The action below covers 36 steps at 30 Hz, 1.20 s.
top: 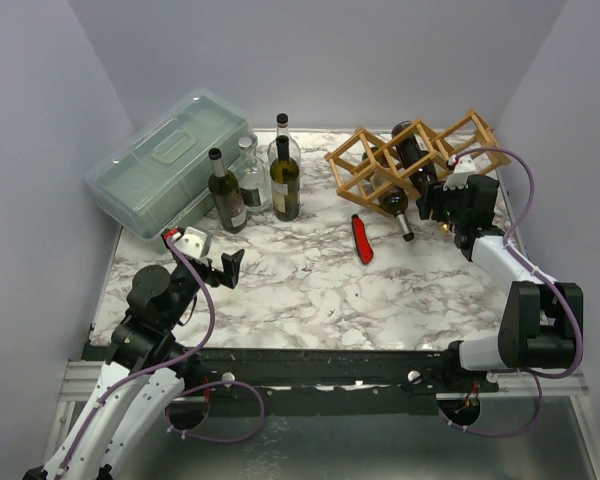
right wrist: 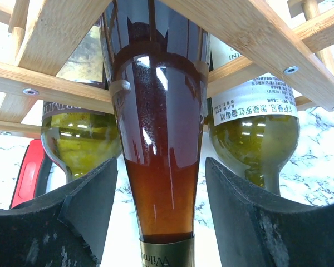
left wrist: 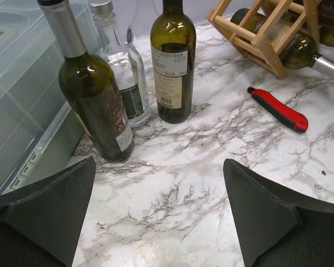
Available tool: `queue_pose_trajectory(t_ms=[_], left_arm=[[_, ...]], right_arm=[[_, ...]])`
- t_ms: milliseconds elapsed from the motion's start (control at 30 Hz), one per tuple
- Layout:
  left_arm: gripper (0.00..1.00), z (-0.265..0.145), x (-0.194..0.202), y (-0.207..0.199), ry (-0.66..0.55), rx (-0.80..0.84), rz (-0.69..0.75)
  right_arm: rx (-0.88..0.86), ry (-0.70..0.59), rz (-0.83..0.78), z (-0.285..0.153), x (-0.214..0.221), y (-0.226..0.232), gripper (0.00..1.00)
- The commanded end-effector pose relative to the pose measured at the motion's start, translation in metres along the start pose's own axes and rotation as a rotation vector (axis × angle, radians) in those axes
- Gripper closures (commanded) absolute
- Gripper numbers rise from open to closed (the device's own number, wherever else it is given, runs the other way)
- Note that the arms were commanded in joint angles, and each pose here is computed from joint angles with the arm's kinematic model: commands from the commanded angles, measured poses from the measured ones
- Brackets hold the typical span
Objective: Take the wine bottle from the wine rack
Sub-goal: Pick up the wine bottle from the wine rack.
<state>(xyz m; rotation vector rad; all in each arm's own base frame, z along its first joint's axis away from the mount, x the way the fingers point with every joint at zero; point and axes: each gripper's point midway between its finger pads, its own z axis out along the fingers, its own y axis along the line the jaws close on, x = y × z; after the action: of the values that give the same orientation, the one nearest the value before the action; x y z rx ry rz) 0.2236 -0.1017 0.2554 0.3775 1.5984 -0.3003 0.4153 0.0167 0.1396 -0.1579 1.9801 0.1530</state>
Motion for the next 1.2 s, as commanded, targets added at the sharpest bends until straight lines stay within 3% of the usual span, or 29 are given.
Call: queue_pose_trajectory(t_ms=[0,500,833,1167], left_arm=[[0.01,0.0011,0.0002,-0.0009,-0.009,0.008,0.003],[0.01,0.0009,0.0001,-0.0007,-0.010,0.007,0.003],[0.01,0.0004,-0.0003,-0.0007,-0.012,0.007,0.004],[0.01,0.0007,0.0002,-0.0008,-0.011,0.008,0.004]], right_arm=[[-0.021,0.006,-0.006,-0.0024,-0.0054,0.0016,0.33],[-0.024,0.009,-0.009,-0.0078,-0.0059,0.0031,0.42],[-0.037,0.027,-0.002,-0.0043,-0.0028,0.0053,0.54],[-0.034,0.030,0.000,-0.0031,-0.0044,0.0040,0.84]])
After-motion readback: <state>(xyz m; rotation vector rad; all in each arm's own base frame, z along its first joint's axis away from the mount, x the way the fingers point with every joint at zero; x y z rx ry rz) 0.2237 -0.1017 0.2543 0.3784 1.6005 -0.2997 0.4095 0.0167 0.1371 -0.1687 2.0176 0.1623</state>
